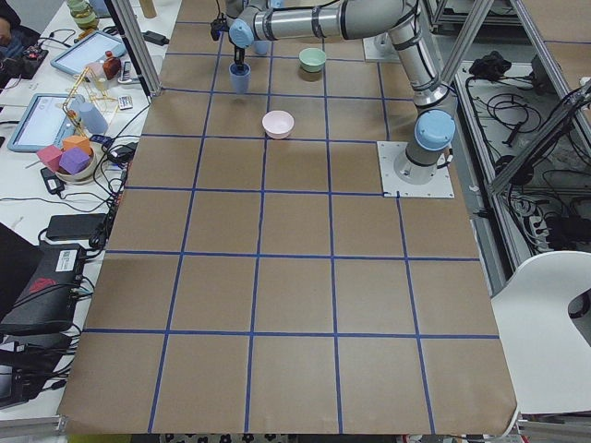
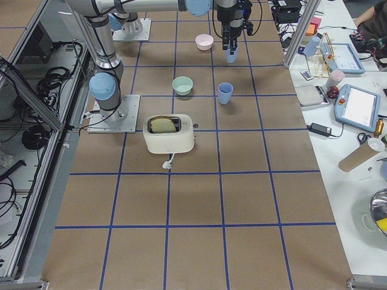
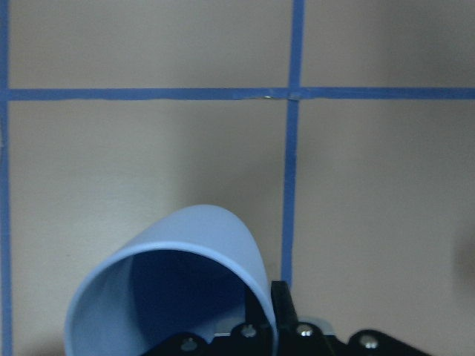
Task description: Stack blue cups with both arms
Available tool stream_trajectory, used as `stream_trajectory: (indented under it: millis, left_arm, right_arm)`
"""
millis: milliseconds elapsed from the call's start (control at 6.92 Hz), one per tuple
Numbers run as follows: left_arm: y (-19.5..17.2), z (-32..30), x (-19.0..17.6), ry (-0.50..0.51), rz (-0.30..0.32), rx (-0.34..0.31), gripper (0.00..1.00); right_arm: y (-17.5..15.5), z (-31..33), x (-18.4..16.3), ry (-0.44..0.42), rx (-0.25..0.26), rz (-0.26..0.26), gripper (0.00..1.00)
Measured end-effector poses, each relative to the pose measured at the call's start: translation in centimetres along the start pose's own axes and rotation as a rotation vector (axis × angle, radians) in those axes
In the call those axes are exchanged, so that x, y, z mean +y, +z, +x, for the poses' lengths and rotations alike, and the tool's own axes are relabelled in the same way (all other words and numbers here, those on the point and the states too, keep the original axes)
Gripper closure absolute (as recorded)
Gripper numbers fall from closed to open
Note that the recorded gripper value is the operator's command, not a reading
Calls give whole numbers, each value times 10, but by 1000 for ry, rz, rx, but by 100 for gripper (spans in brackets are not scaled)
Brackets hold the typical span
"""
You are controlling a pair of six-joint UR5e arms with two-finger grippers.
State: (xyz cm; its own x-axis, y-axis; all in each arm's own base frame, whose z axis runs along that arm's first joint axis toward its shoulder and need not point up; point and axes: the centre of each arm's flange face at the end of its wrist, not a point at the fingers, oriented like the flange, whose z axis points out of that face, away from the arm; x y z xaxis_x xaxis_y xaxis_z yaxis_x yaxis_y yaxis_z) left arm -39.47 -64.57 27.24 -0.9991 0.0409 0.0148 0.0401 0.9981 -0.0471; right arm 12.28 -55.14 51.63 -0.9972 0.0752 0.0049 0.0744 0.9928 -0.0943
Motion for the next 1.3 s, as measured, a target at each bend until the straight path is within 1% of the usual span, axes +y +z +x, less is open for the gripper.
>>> stream_trajectory:
  millis: [289,433,578,722,867,1011,1156,1300]
  left_arm:
    - [7,-1,2,8,-19,-12,0]
    - [-6,-6,5,4,-49,-21,0]
    - [-35,-17,14,-4,-96,-35,0]
    - [-75,-30,27,-9,-131,-42,0]
    - [-115,-43,44,10,-160,-46,8]
    - [-156,-65,62,54,-174,-42,8]
    - [-189,-93,76,69,-166,-34,7]
    - [-211,-128,89,42,-148,-31,7]
  right_arm:
    - [0,0,0,1,0,0,0]
    - [0,0,0,2,0,0,0]
    - [0,0,0,2,0,0,0]
    - [-1,0,0,2,0,1,0]
    - [-2,1,-1,1,-1,6,0]
    - [-4,3,-3,0,-2,14,0]
    - [-5,5,-5,2,-2,20,0]
    - [-2,8,-10,7,-3,22,0]
